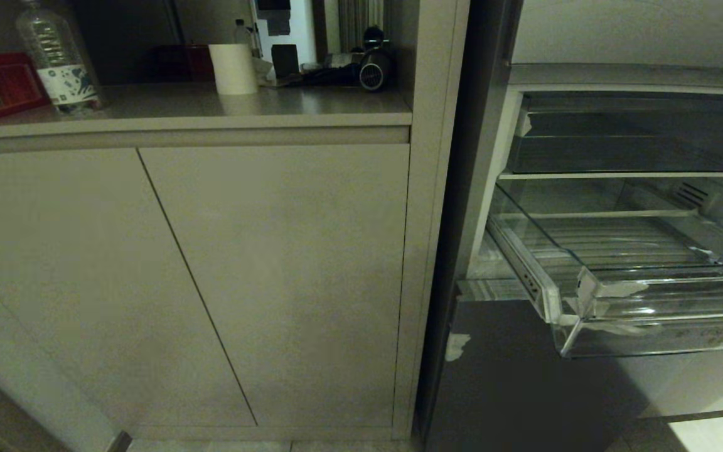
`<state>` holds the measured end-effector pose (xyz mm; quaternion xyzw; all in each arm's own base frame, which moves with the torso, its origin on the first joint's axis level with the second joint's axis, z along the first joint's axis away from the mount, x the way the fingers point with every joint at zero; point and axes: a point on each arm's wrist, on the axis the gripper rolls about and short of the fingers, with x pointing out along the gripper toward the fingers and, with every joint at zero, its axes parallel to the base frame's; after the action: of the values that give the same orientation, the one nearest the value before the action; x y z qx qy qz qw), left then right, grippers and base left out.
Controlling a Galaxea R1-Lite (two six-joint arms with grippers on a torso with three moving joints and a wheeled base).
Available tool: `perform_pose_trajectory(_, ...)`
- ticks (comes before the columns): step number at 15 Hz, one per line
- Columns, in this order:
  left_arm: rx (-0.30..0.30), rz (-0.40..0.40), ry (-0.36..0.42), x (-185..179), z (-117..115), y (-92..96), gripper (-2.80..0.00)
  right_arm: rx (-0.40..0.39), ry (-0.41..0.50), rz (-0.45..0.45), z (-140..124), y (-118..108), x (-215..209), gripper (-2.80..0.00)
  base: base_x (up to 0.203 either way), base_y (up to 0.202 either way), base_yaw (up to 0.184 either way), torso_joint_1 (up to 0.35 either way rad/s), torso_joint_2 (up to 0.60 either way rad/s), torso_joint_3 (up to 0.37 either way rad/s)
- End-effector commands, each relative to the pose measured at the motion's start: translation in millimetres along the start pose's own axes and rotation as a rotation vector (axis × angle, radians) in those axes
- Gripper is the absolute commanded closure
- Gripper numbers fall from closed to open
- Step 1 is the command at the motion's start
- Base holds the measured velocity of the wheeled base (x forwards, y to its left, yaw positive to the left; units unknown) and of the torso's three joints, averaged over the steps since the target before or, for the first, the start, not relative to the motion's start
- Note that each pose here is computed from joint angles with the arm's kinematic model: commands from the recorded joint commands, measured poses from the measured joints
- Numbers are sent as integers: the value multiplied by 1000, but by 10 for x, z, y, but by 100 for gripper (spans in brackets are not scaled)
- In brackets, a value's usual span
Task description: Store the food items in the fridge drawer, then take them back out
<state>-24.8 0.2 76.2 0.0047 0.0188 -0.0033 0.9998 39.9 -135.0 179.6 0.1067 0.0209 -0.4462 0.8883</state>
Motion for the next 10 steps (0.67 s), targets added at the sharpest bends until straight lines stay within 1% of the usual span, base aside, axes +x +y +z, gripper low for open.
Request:
perform_pose_trajectory(1, 0, 0, 1, 0, 1, 0, 0, -34, 53, 311, -92, 472, 59, 0, 0, 0, 0, 0, 0, 0)
perform_pose_trajectory(2, 0, 0, 1, 0, 1, 0, 0, -41, 66, 427, -111, 677, 36, 0, 0, 0, 0, 0, 0, 0)
perform_pose_trajectory(3, 0, 0, 1, 0, 1, 0, 0, -43, 67, 517, -112, 858, -18, 0, 0, 0, 0, 0, 0, 0)
perform_pose_trajectory(4, 0, 0, 1, 0, 1, 0, 0, -40, 50, 574, -81, 1008, -90, 0, 0, 0, 0, 0, 0, 0)
perform_pose_trajectory(5, 0, 0, 1, 1, -1, 0, 0, -26, 5, 596, 1, 1131, -178, 0, 0, 0, 0, 0, 0, 0)
perform_pose_trajectory(7, 0, 0, 1, 0, 1, 0, 0, 40, -138, 573, 310, 1226, -339, 0, 0, 0, 0, 0, 0, 0)
perform_pose_trajectory(8, 0, 0, 1, 0, 1, 0, 0, 60, -174, 559, 375, 1209, -382, 0, 0, 0, 0, 0, 0, 0)
perform_pose_trajectory(10, 0, 0, 1, 0, 1, 0, 0, 64, -178, 566, 372, 1195, -405, 0, 0, 0, 0, 0, 0, 0)
